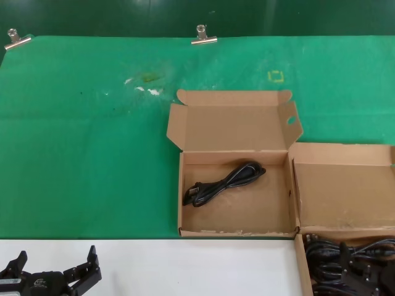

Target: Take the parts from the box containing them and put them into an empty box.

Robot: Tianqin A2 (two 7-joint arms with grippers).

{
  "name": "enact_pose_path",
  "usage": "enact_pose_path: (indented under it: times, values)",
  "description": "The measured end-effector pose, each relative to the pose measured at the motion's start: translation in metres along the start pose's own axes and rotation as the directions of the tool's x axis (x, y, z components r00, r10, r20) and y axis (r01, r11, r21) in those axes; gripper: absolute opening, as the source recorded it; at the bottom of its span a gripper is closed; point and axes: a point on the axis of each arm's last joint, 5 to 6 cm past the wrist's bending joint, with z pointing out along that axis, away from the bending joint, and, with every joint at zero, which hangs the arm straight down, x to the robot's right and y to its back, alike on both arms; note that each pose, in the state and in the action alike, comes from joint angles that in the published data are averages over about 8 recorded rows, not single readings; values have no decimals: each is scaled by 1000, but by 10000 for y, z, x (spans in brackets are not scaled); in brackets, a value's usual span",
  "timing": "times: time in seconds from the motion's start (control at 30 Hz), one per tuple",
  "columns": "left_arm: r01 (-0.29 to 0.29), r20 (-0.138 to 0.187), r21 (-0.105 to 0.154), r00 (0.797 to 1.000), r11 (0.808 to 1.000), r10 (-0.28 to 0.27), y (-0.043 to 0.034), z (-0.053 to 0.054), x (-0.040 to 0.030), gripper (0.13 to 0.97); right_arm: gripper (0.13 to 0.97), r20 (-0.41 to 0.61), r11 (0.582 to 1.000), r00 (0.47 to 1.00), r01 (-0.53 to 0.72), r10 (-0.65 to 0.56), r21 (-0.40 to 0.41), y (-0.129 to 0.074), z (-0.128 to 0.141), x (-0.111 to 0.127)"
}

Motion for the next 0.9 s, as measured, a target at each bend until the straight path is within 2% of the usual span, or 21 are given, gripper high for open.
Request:
enact_pose_path:
  times: [0.53, 0.9]
  values:
    - [-1, -2, 0, 1000, 1000, 1, 1, -2, 3, 966, 966, 0, 1000, 1000, 0, 0, 0, 1, -1, 0]
    - [-8, -18, 0, 1000, 1000, 8, 11, -24, 30, 966, 966, -4, 1000, 1000, -4, 4, -2, 6, -11, 3]
